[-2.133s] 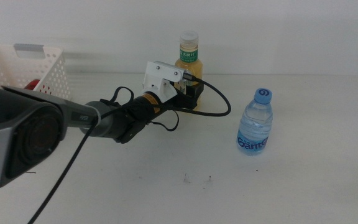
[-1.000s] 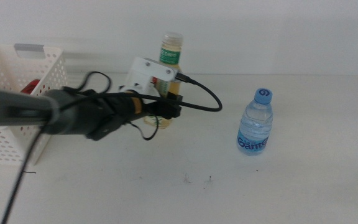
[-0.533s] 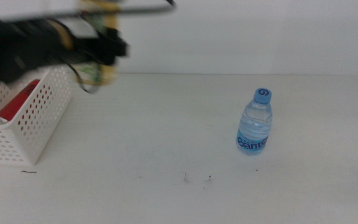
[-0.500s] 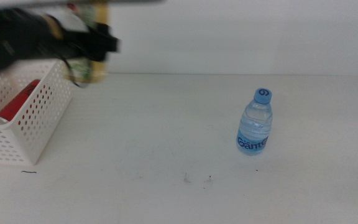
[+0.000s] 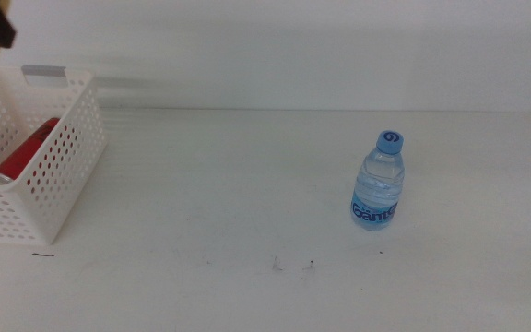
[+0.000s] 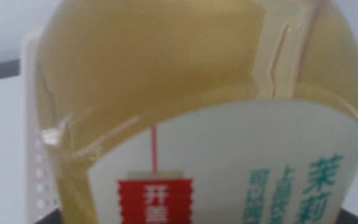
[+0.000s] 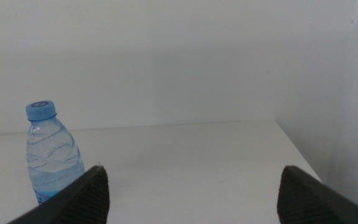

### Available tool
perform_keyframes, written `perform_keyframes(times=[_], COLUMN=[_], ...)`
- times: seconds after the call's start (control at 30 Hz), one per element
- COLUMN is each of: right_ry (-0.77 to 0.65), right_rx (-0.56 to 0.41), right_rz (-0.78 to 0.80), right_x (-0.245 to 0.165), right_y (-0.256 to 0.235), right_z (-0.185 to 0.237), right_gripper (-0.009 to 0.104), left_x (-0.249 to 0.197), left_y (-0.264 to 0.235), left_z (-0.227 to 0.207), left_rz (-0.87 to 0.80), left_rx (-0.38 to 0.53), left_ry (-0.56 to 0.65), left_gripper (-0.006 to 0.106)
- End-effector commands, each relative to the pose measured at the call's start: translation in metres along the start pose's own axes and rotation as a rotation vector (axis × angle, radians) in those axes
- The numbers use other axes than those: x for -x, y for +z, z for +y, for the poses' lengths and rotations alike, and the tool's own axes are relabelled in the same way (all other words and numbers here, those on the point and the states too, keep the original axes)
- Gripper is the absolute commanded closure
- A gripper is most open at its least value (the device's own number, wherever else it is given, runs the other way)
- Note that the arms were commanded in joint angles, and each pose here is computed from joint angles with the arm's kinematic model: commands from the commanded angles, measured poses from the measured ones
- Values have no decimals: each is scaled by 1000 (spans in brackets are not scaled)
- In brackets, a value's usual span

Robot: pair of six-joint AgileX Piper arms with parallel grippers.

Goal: Use arms to grab the bottles and put them into the dustbin to the left of the table.

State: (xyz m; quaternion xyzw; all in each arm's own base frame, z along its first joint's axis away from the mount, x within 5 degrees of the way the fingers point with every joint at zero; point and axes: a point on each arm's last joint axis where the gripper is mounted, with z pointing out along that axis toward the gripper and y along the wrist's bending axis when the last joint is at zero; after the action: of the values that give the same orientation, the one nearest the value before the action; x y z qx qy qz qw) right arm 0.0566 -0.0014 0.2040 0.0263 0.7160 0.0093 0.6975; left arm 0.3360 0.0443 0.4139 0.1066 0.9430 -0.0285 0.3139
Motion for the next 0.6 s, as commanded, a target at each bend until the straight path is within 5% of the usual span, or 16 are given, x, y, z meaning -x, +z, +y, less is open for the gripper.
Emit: perform_keyframes(times=[0.0, 0.57], right_ry=[-14, -14], right_rx=[-9, -9], right_rz=[-7, -7], right_x=[-1, -1], right_y=[0, 0], right_z=[-1, -1], right_gripper=[2, 2], left_x=[11, -18], left_y=[1, 127], left_z=[17, 88], left_rz=[-50, 219], left_rx=[-6, -30], left_ry=[-11, -59], left_gripper=[102, 102])
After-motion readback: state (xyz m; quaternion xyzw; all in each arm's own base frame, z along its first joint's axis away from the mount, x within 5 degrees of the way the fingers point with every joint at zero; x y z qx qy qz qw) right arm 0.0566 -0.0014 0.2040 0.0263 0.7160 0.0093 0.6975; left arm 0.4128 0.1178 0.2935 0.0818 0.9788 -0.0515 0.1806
